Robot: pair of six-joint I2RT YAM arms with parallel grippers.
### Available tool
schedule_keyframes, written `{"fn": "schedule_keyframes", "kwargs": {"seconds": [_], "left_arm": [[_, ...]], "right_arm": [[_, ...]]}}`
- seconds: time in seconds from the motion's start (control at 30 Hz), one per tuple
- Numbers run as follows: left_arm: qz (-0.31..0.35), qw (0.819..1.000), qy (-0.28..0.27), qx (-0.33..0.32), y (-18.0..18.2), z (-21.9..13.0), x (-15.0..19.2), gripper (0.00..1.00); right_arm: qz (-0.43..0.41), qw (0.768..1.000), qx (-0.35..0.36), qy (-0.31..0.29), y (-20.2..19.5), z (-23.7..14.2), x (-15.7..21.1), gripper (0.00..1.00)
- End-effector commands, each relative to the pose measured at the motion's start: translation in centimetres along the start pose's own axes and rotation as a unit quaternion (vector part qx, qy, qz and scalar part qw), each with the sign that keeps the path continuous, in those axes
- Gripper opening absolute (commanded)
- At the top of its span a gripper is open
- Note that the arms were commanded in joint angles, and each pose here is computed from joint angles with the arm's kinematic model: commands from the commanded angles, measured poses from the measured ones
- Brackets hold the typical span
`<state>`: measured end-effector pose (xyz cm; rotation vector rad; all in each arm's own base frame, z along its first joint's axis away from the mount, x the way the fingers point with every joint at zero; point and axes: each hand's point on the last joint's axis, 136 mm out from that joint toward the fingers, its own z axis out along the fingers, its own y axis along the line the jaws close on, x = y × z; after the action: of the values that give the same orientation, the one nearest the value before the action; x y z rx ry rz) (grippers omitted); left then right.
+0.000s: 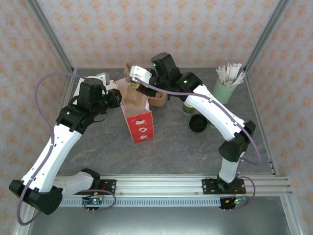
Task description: Pack the takeout coffee
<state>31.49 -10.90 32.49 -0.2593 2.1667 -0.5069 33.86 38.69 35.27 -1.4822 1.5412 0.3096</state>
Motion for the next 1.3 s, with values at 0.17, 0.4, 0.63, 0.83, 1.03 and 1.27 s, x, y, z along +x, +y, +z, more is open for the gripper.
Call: {"fn": "schedule_keyframes", "kwargs": {"seconds": [0.17,0.4,0.63,0.83,1.03,1.27], "left_arm": [[-0.008,1.0,-0.013,-0.003,0.4,-0.4,-0.3,0.12],[-0.013,1.0,-0.016,-0.001,0.3,-0.4,-0.4,0.12],[-0.017,1.0,-0.022,-0.008,0.8,-0.7,-0.3,0.12],[-0.036,0.999,-0.018,0.024,-0.3,-0.1,-0.1,0.12],[-0.045,0.998,-0.009,0.042,-0.8,0.5,0.3,0.11],[-0.044,0.994,-0.009,0.101,-2.6,0.5,0.5,0.1]], "right_arm": [[-0.034,0.999,0.004,0.037,0.3,0.3,1.5,0.18],[-0.061,0.995,-0.007,0.074,1.5,0.3,2.9,0.18],[-0.074,0.992,-0.024,0.096,2.6,-0.3,4.0,0.18],[-0.092,0.988,-0.048,0.117,4.2,-1.5,5.2,0.18],[-0.094,0.987,-0.057,0.119,5.2,-2.1,5.9,0.18],[-0.099,0.986,-0.077,0.108,6.7,-2.0,5.6,0.18]]}}
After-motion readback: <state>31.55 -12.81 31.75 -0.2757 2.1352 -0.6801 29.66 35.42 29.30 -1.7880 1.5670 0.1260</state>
